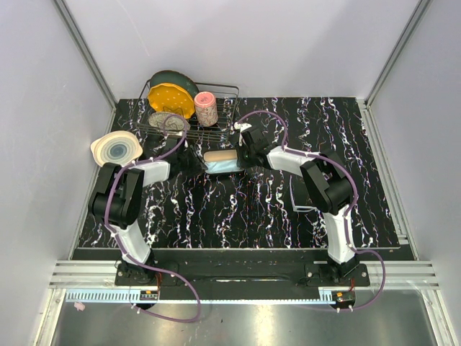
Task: Organize the sunglasses
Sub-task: Smooth out the folded cleaning cloth near the sunglasses case.
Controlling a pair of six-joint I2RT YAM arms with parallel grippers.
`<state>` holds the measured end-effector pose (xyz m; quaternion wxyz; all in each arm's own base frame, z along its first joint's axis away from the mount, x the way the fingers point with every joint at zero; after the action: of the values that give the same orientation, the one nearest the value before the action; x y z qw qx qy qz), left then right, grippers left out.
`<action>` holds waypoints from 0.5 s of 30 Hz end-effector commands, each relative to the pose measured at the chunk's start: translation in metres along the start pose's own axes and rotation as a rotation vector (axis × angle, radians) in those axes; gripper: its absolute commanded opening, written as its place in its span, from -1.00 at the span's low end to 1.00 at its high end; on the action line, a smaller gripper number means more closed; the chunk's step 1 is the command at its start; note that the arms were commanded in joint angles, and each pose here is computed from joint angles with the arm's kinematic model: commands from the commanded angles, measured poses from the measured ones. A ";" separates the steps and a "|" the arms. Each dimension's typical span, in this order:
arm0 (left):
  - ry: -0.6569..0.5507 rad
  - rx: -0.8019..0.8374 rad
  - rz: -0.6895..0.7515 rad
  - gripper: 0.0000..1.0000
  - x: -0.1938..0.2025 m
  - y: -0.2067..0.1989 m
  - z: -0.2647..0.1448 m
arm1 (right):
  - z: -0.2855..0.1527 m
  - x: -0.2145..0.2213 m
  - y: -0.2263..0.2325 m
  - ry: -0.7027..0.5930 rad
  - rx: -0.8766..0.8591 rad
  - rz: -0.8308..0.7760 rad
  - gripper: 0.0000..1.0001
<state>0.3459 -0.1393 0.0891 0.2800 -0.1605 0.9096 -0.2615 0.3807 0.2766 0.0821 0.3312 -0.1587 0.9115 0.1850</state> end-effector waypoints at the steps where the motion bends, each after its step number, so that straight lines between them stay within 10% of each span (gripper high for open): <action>1: -0.029 -0.014 0.054 -0.52 -0.005 -0.007 0.004 | -0.013 -0.009 -0.001 -0.030 0.028 0.003 -0.63; 15: -0.032 -0.186 0.120 -0.89 0.013 -0.001 0.008 | -0.034 -0.029 0.009 -0.098 -0.001 0.067 -0.52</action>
<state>0.3393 -0.1507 0.0808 0.2847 -0.1428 0.9250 -0.2071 0.3768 0.2751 0.0866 0.3285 -0.1473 0.9137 0.1887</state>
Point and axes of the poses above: each gripper's point midway between its finger pads, its own z axis out along the fingers, its own y axis along the line the jaws close on, x = y × z, the point moved 8 cm from there along -z, back along the fingers, and after that the axes turned 2 degrees about z, right-handed, at the moved point
